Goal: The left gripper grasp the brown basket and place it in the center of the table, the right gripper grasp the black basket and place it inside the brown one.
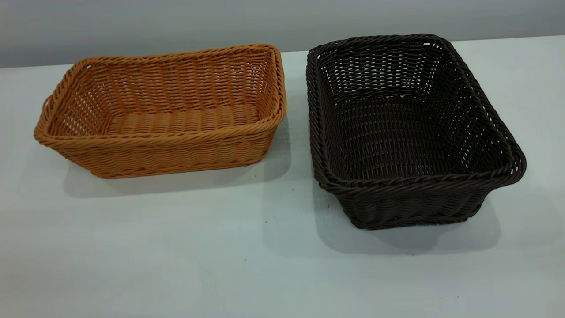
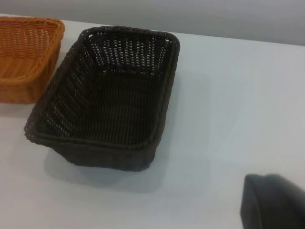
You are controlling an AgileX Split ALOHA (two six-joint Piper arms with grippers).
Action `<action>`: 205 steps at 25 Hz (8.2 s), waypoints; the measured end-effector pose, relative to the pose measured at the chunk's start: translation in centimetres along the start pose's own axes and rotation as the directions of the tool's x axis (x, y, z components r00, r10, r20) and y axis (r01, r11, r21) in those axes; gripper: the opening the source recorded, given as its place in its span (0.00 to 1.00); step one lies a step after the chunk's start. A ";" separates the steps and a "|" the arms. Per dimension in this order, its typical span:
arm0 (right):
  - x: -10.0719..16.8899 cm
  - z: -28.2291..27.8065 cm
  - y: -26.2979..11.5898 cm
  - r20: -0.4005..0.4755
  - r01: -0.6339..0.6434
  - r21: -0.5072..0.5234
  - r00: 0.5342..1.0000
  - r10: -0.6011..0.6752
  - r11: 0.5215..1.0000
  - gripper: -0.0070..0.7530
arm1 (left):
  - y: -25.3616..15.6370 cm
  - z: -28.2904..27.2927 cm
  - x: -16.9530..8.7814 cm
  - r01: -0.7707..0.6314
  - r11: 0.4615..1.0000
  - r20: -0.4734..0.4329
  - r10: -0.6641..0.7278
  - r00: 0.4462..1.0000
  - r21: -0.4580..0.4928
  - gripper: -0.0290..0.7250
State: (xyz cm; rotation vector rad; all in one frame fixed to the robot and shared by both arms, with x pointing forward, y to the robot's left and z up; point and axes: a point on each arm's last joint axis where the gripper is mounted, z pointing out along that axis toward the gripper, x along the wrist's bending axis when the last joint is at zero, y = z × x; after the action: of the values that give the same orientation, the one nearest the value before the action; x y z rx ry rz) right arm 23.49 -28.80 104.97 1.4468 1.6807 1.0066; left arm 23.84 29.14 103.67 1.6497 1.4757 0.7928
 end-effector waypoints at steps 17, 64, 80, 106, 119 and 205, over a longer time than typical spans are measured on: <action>1.3 -0.4 1.4 -0.176 -0.269 -0.098 0.952 0.250 0.958 0.02 | 1.7 -1.0 -0.1 -0.091 0.986 -0.014 0.090 0.996 -0.142 0.04; 6.1 23.6 3.0 0.259 -0.750 0.658 0.135 0.956 -0.073 0.68 | 9.8 22.0 -0.5 -0.540 0.806 0.281 0.474 0.834 0.244 0.69; 10.4 26.2 -1.8 0.511 -0.834 0.509 0.095 0.854 -0.212 0.62 | 8.6 24.2 -2.6 -0.597 0.763 0.354 0.502 0.789 0.247 0.69; 10.1 29.5 -3.3 0.608 -0.922 0.318 0.018 0.794 -0.222 0.62 | 8.5 24.1 -3.9 -0.620 0.752 0.387 0.515 0.765 0.225 0.69; 9.4 31.7 -2.9 0.593 -0.968 0.186 -0.025 0.805 -0.167 0.62 | 8.5 24.1 -3.9 -0.617 0.756 0.383 0.514 0.767 0.221 0.69; 3.0 31.0 4.8 0.151 -0.686 0.663 0.516 0.843 0.301 0.40 | 7.7 33.2 -5.7 -0.809 0.550 0.513 0.643 0.569 0.208 0.65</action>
State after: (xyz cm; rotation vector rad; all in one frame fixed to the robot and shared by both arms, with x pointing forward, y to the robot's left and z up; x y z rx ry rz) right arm 52.57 -21.85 94.94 2.9514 1.5064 1.1144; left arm 55.21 18.68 93.63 2.6801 0.6164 0.5125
